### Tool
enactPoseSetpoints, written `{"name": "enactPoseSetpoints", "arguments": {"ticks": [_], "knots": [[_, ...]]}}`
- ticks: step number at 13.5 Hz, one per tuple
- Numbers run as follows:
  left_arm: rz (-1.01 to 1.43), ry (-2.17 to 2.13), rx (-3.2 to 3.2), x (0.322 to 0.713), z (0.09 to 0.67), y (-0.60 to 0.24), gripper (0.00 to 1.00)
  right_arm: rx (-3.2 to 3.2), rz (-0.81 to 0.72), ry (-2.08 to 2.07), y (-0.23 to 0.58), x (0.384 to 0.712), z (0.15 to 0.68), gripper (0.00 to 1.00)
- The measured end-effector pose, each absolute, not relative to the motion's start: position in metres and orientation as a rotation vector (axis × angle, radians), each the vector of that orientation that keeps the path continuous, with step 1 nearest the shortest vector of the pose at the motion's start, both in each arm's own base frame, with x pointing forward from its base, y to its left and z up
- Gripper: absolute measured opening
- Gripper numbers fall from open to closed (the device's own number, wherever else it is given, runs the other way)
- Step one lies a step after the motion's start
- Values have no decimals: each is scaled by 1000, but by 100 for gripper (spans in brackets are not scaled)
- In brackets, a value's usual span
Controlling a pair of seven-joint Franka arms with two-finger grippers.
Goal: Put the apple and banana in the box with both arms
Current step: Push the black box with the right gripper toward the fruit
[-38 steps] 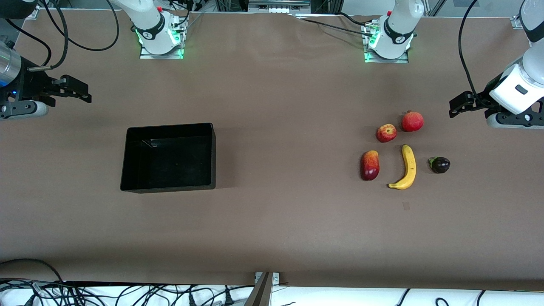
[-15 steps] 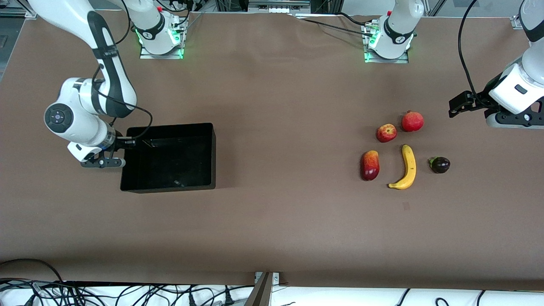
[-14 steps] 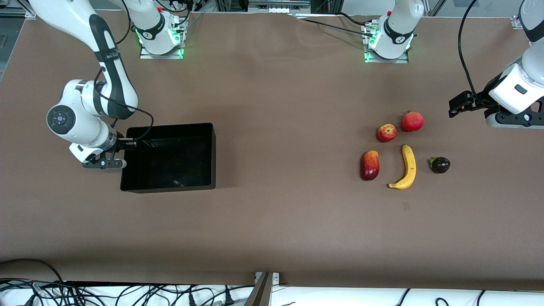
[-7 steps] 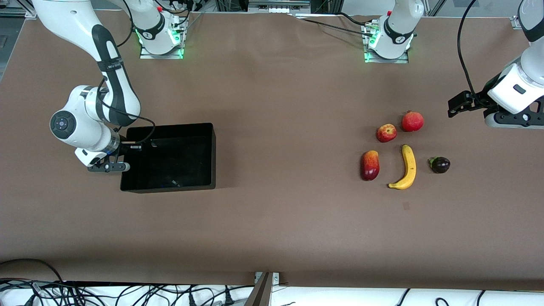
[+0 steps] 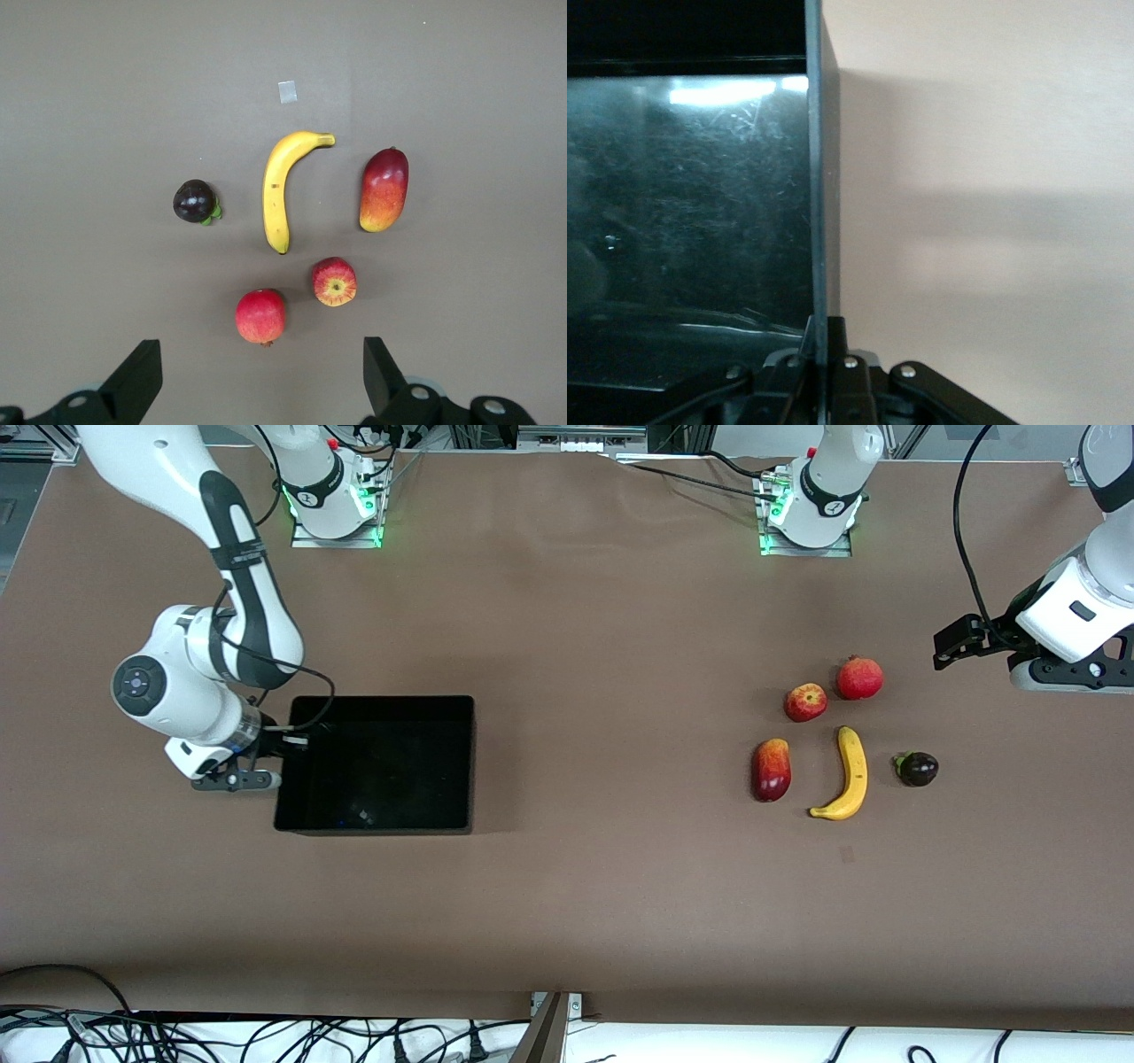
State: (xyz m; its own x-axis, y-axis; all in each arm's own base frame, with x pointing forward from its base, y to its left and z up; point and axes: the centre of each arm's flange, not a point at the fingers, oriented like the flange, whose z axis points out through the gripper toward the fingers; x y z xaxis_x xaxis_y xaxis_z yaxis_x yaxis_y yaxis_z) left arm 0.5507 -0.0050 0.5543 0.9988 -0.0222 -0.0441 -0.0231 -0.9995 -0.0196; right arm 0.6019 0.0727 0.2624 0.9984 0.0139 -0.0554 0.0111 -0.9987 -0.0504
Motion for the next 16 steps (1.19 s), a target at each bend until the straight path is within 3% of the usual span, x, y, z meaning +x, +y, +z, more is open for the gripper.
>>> {"name": "enactPoseSetpoints", "arguments": {"ticks": [5,8,11,16], "knots": [[68,36,-3121,551,554,-5,100,-3080,139,94,215,631,316,4],[68,36,-3120,551,554,-5,100,-2998,199,216,321,612,296,4],[68,36,-3120,551,554,-5,100,-2967,161,301,428,584,275,4],[68,36,-3120,551,554,-5,100,-2967,118,201,502,562,257,4]]}}
